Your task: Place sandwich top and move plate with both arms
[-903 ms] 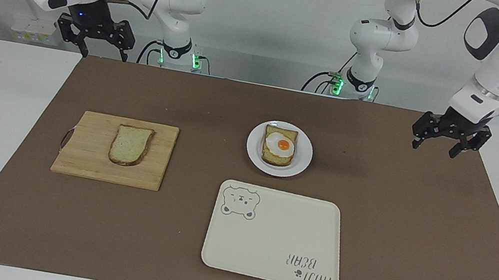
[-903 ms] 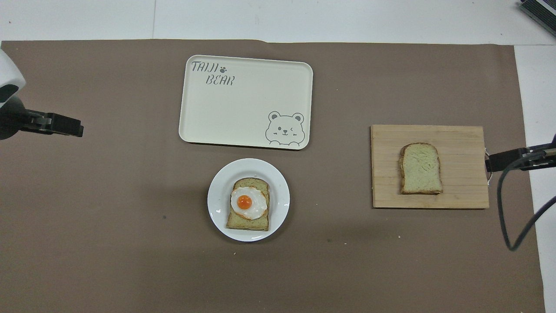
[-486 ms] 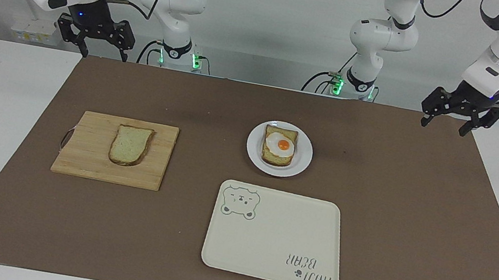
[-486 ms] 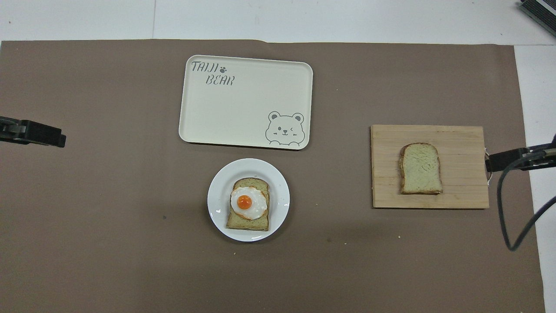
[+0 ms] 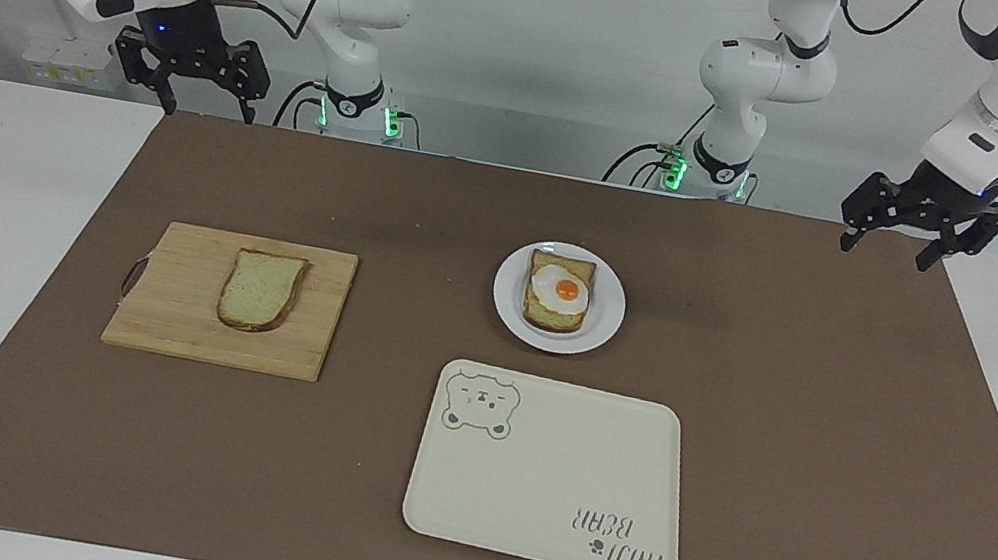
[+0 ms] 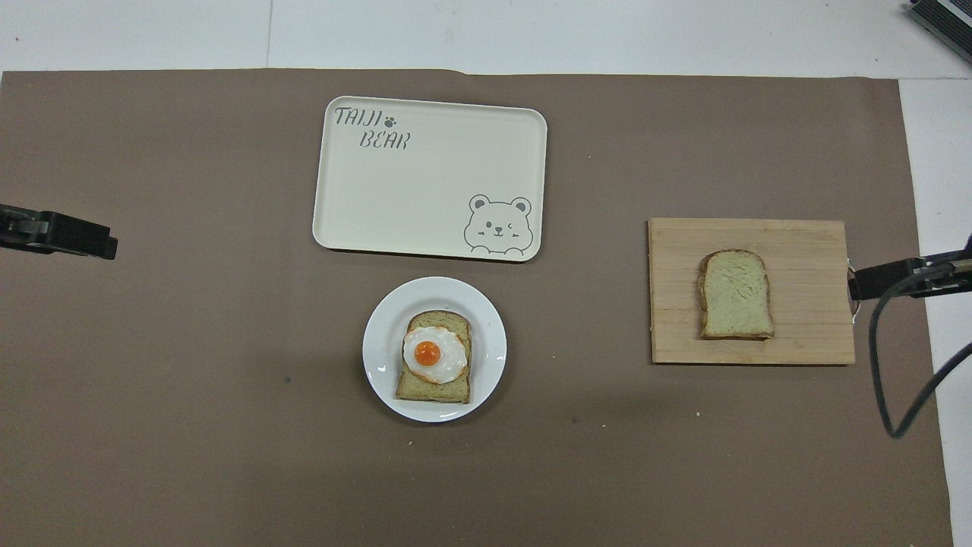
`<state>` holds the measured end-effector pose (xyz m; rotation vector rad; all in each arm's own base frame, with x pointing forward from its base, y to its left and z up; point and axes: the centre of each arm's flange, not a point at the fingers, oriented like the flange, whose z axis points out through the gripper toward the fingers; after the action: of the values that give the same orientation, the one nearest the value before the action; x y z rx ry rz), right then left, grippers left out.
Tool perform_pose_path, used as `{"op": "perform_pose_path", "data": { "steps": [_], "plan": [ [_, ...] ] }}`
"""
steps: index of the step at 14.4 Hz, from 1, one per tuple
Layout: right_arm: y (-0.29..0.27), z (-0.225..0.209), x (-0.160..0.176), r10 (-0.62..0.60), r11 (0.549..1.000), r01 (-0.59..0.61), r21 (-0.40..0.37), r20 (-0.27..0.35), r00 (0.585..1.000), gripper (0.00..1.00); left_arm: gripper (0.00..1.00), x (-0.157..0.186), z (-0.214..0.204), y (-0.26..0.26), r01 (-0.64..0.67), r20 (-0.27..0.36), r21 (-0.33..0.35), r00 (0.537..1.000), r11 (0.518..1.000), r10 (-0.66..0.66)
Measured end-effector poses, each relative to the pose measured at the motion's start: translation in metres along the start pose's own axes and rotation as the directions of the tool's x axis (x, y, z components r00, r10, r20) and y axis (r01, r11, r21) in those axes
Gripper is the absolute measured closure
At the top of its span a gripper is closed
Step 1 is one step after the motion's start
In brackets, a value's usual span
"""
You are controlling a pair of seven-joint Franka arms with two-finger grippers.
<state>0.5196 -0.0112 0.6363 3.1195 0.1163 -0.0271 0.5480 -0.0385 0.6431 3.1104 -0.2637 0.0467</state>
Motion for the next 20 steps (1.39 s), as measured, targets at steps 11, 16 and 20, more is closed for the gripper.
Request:
{"op": "perform_pose_path", "data": {
  "steps": [11,16,20],
  "plan": [
    [0.0012,0.0003,-0.0001,0.002,1.000,-0.002,0.000,0.000,1.000,0.00,0.00,-0.0001,0.0021,0.0023,-0.004,0.007,-0.001,1.000,1.000,0.004],
    [0.0029,0.0008,-0.0003,0.005,1.000,-0.005,0.001,0.002,1.000,0.00,0.00,-0.0003,0.0030,0.0024,-0.004,0.010,-0.001,1.000,1.000,0.004],
    [0.0070,0.0061,-0.0009,0.013,1.000,-0.013,0.002,0.013,1.000,0.00,0.00,-0.0003,0.0032,0.0028,-0.005,0.010,-0.001,1.000,1.000,0.005]
  ]
}}
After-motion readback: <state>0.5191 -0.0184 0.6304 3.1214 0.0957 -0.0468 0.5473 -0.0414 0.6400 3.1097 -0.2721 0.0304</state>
